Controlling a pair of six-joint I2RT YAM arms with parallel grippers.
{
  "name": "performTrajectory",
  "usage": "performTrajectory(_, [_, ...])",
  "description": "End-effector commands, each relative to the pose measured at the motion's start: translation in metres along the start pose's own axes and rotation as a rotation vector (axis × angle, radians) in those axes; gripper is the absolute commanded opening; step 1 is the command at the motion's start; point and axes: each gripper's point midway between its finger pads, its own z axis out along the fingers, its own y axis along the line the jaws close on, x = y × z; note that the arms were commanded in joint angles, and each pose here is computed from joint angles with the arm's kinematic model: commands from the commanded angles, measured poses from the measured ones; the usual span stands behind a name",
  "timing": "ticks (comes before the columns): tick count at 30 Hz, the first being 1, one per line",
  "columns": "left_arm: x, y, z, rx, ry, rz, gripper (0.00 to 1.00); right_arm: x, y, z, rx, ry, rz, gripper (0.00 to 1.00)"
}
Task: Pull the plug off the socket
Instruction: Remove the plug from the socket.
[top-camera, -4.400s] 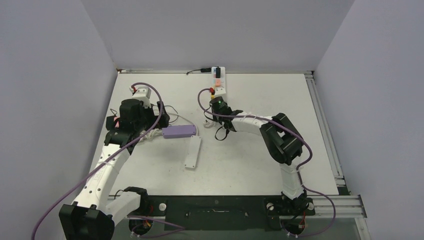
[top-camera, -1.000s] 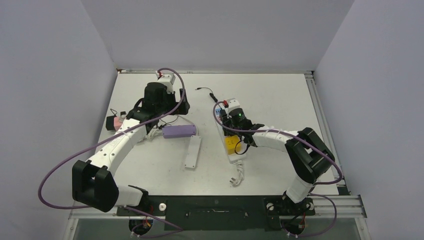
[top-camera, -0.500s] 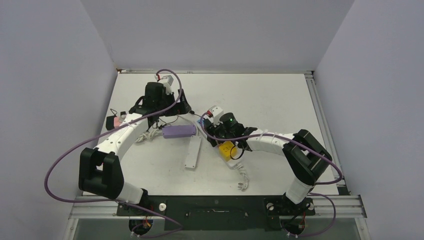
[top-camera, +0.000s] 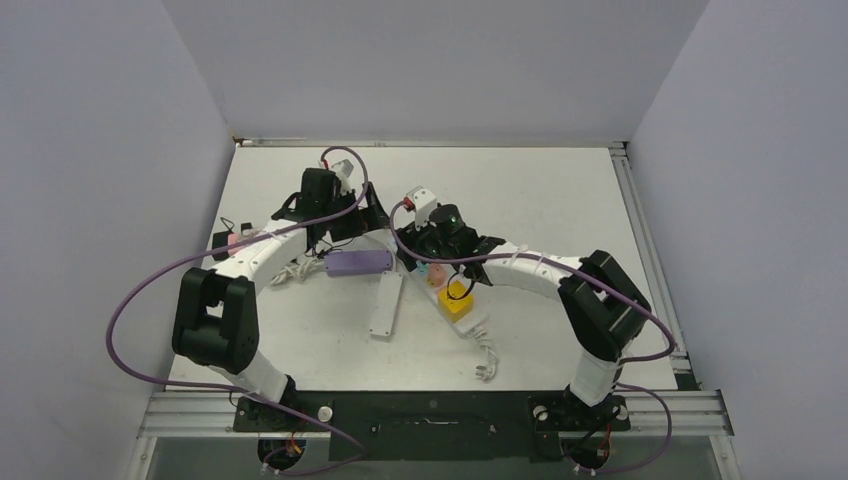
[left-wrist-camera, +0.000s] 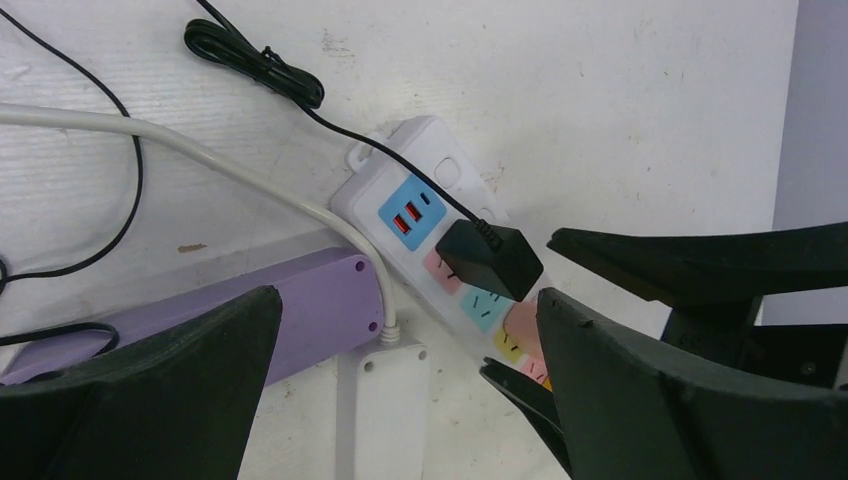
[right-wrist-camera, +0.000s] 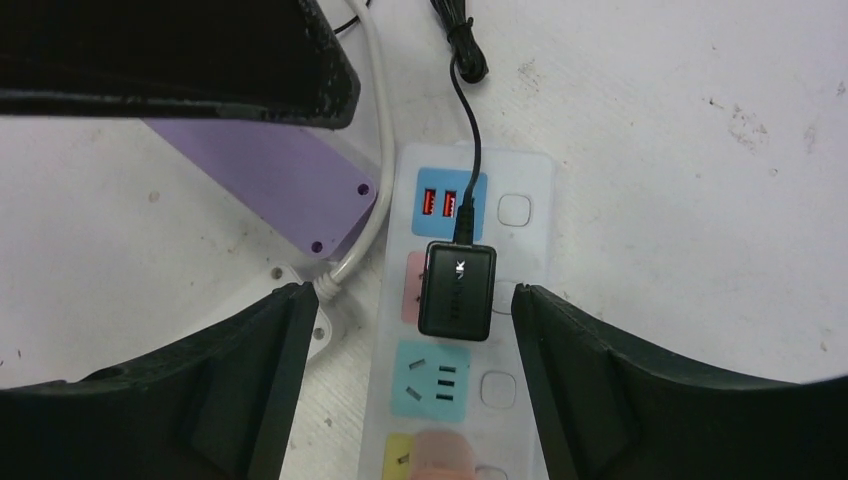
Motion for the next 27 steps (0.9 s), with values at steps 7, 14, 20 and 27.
performTrajectory(7, [-0.011,-0.008,0.003,0.061,-0.028,-0.050,0.97,-0.008,-0.019,0.032,0.091,-0.017,-0.042,0.64])
performTrajectory(14, [-0.010,-0.008,0.003,0.061,-0.023,-0.045,0.98,0.003,-0.030,0.039,0.135,-0.016,-0.039,0.42])
performTrajectory(20, [-0.003,-0.008,0.011,0.057,0.009,-0.046,0.96,0.012,-0.039,0.041,0.177,-0.008,-0.023,0.13])
performTrajectory(27, [0.024,-0.012,0.032,0.058,0.107,-0.044,0.80,0.019,-0.049,0.039,0.093,-0.022,0.122,0.05])
